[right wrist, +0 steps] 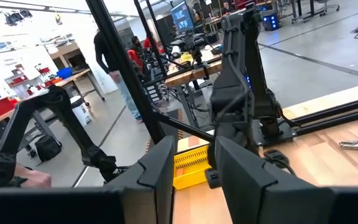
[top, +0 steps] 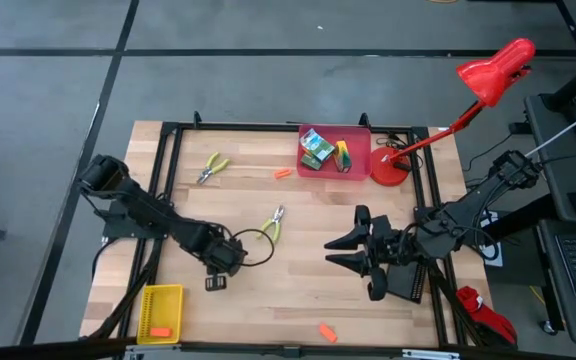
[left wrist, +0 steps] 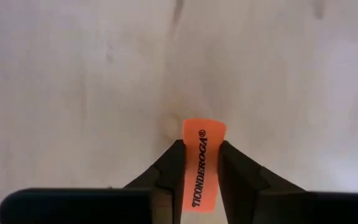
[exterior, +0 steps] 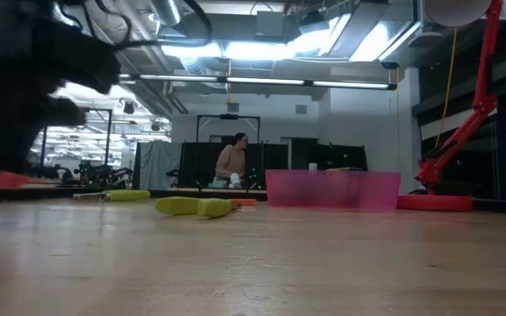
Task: Pick & Place School Supplies
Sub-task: Put the orange eraser into the yellow bin
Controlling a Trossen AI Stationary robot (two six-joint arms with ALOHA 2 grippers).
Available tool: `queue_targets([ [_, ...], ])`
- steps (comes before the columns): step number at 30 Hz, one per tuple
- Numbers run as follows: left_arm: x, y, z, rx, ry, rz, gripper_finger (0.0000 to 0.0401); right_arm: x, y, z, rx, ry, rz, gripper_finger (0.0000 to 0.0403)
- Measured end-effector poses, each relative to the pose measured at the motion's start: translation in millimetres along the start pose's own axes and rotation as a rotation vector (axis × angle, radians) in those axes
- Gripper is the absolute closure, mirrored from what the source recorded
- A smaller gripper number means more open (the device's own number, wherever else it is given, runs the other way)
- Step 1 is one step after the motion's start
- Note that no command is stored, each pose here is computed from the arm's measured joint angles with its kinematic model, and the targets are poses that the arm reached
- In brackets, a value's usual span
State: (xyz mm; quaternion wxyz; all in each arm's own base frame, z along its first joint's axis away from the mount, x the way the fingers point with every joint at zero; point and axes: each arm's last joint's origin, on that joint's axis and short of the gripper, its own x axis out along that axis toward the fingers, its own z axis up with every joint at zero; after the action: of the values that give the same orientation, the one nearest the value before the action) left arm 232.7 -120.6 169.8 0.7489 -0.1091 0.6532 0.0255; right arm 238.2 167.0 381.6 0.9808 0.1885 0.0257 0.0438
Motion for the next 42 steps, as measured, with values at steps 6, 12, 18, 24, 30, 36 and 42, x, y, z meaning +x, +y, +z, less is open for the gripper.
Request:
queue_targets([
  [6,-16,-17,-17,-0.099,-0.016,-0.075,0.0334,0,0,0,-0.021,0.0,0.0,0.0282],
  [12,-27,-38,-43,-0.213,0.02,-0.142,0.0334,0,0,0,-0.045,0.0,0.0,0.0282],
  [18,-35,-57,-72,-0.337,0.065,-0.18,0.0334,0,0,0,-0.071,0.0,0.0,0.0282],
  [24,-42,-73,-103,-0.428,0.129,-0.211,0.0334,0,0,0,-0.075,0.001,0.004,0.0282],
  [30,-45,-82,-126,-0.498,0.171,-0.206,0.0331,0,0,0,-0.079,0.001,0.004,0.0282],
  [36,-45,-84,-135,-0.564,0.161,-0.196,0.0278,0,0,0,-0.078,0.001,0.004,0.0282],
  [42,-46,-85,-137,-0.549,0.155,-0.198,0.0199,0,0,0,-0.072,-0.002,0.005,0.0282],
])
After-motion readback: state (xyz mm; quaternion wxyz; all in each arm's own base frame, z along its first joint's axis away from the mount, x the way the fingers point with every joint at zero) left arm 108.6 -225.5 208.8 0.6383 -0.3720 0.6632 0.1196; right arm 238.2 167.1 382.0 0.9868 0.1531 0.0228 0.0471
